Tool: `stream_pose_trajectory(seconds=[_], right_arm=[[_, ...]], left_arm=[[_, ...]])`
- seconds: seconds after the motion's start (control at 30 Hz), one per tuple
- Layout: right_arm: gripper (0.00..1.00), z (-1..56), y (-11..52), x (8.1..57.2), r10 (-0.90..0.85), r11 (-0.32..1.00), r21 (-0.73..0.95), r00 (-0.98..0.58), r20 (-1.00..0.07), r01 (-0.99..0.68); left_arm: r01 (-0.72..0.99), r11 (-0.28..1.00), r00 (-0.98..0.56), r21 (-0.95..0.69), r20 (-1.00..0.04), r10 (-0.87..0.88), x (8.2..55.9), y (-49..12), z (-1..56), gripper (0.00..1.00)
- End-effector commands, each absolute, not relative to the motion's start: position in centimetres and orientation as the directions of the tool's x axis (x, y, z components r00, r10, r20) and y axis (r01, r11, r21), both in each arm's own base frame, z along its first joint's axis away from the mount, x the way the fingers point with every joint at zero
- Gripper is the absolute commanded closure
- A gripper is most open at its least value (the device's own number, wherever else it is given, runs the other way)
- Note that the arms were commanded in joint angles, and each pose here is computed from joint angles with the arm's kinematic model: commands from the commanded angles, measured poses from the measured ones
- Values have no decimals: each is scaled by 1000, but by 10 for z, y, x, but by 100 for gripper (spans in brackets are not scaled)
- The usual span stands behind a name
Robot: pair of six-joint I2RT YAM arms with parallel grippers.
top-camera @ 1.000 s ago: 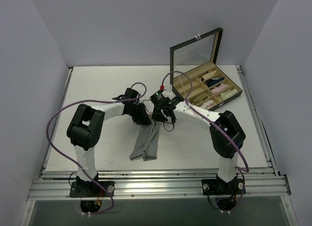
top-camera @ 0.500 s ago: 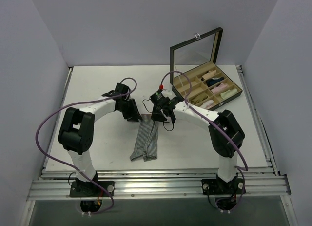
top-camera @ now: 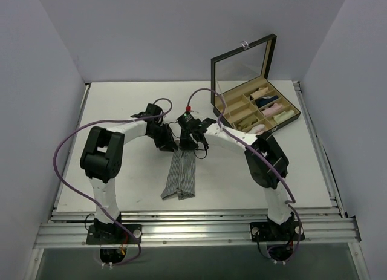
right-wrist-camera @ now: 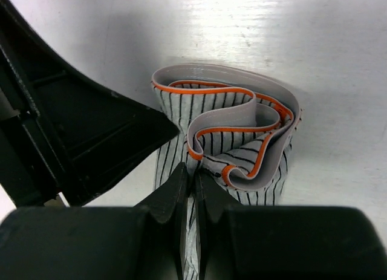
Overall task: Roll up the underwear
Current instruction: Fold the underwear
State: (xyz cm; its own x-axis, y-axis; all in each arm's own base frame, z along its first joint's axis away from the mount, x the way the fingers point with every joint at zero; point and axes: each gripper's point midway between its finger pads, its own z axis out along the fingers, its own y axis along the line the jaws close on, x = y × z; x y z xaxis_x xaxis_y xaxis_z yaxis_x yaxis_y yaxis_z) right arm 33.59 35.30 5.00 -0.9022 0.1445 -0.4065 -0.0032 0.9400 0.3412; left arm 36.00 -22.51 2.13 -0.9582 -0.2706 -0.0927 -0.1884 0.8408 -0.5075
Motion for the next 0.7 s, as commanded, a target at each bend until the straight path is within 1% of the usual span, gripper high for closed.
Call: stream_pose_trajectory(seconds=[0.0, 0.2, 0.37, 0.47, 0.5, 0.63, 0.67], right_arm=[[100, 53, 366, 331, 96, 938, 344, -915, -391, -49], [100, 48, 378, 330, 69, 930, 360, -923, -378, -78], [99, 51, 387, 333, 85, 916, 394, -920, -383, -80], [93, 52, 392, 335, 93, 906, 415, -918, -386, -83], [87, 51, 392, 335, 95, 905, 417, -918, -385, -80], [78, 57, 391, 339, 115, 898, 433, -912, -393, -73], [76, 64, 389, 342, 123, 896, 439, -908, -401, -72]], left_arm=[[-172, 848, -960, -501, -110, -259, 370, -226, 12, 65], [-178, 844, -959, -505, -105, -264, 372, -227, 9, 65], [-188, 845, -958, -500, -97, -270, 370, -227, 7, 65], [-192, 847, -958, -495, -90, -270, 366, -225, 8, 65], [-195, 849, -959, -491, -86, -271, 363, -224, 8, 65], [-206, 858, -956, -470, -92, -280, 358, -212, 18, 64], [-210, 855, -951, -474, -104, -291, 357, -207, 29, 64]])
